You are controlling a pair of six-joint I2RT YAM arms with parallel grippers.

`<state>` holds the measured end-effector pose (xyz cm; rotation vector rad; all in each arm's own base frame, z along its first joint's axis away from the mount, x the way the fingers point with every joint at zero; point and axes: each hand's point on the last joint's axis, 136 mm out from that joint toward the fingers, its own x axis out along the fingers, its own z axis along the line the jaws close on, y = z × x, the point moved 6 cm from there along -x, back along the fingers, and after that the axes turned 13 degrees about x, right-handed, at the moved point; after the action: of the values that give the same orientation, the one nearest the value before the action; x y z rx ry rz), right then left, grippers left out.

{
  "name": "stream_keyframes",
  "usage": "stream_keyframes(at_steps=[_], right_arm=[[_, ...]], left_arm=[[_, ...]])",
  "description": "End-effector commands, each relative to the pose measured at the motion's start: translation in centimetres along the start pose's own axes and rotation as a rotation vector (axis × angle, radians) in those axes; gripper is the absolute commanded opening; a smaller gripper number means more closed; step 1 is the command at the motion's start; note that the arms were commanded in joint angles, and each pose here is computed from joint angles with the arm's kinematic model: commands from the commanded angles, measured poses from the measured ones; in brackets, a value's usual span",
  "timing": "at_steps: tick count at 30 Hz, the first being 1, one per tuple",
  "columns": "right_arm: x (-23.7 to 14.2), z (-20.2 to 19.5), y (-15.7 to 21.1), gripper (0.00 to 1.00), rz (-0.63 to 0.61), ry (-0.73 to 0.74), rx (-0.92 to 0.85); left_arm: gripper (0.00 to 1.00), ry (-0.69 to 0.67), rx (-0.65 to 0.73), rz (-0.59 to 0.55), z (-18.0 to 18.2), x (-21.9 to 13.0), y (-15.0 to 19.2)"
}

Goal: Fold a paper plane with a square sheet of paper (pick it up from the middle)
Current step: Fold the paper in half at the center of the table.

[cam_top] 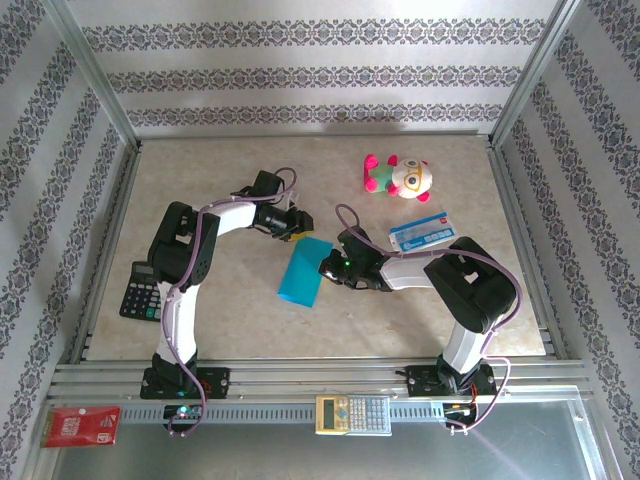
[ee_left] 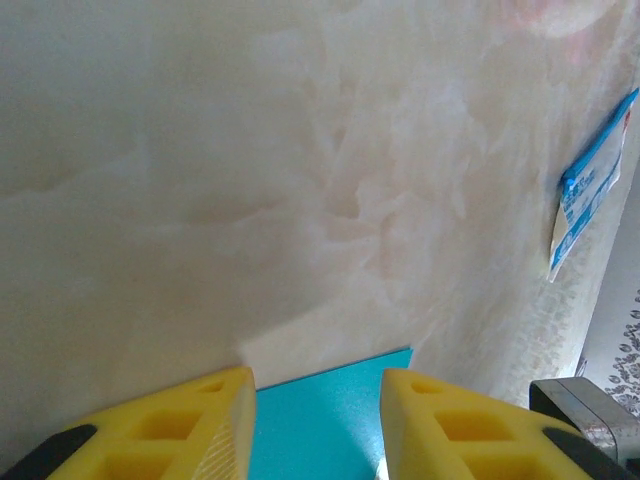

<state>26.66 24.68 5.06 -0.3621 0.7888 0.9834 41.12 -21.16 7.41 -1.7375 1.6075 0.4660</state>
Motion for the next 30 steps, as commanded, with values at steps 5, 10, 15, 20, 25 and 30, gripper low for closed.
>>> stream_keyframes(at_steps=[5, 10, 15, 20, 25, 30], right_arm=[[-1.0, -12.6, 1.1, 0.00, -0.028, 0.540, 0.084], [-1.0, -12.6, 1.1, 0.00, -0.030, 0.541, 0.084], [-0.9, -12.6, 1.0, 0.00, -0.030, 0.541, 0.083], [-0.9, -12.7, 1.0, 0.00, -0.030, 0.541, 0.085], [-0.9, -12.7, 1.0, 0.00, -0.029, 0.544, 0.084], [-0.9, -12.9, 1.0, 0.00, -0.029, 0.551, 0.083]], left_arm=[[0.43, -0.049, 0.016, -0.046, 0.3, -2.2, -1.4], [0.45, 0.035, 0.013, -0.101, -2.8, -4.4, -0.1], [0.44, 0.085, -0.012, -0.054, -3.9, -3.9, 2.9], [0.43, 0.072, -0.039, 0.032, -2.8, -2.4, 5.4], [0.42, 0.027, -0.060, 0.061, -0.9, -1.6, 6.5], [0.42, -0.008, -0.074, 0.051, 1.0, -1.8, 6.5]])
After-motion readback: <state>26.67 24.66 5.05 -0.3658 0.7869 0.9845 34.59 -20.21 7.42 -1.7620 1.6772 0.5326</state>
